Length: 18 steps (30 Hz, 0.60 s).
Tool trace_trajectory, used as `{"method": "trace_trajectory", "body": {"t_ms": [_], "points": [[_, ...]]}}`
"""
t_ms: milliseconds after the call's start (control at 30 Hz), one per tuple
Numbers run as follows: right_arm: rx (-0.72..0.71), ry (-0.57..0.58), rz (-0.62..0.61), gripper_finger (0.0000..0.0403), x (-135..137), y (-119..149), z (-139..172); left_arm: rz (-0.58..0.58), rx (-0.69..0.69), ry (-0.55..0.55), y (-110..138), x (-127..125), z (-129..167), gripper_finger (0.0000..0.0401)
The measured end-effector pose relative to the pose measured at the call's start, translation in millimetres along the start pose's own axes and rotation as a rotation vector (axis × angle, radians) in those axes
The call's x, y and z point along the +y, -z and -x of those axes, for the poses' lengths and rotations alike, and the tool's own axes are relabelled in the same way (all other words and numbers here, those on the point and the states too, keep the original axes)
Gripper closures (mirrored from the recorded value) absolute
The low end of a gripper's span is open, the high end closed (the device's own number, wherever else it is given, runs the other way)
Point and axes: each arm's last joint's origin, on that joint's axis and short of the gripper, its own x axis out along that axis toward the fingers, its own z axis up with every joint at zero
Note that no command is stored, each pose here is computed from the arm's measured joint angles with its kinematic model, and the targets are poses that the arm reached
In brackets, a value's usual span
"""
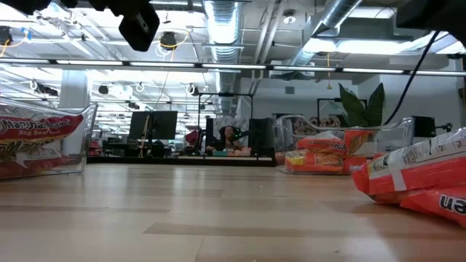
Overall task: Sort Maruchan noodles
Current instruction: Put the orange noodle pack into the bottom right transparent bin
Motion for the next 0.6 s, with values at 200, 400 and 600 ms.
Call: {"method": "trace_trajectory", "body": {"t_ms": [200,400,600], "points": [[-0.001,0.018,0.005,0.0133,-4,-8,-3,-0.006,0.015,0.011,2,-3,1,0.0401],[-0.045,0.088,-0.043,0.0152,-12,-13,-5,-0.005,0.016,0.015,3,-5,2,0.0401],[-0.049,0.096,-0.047,0.0272,-14,-14,-5,-0.007,0.021,0.014,3,-5,2,0.0401]]}}
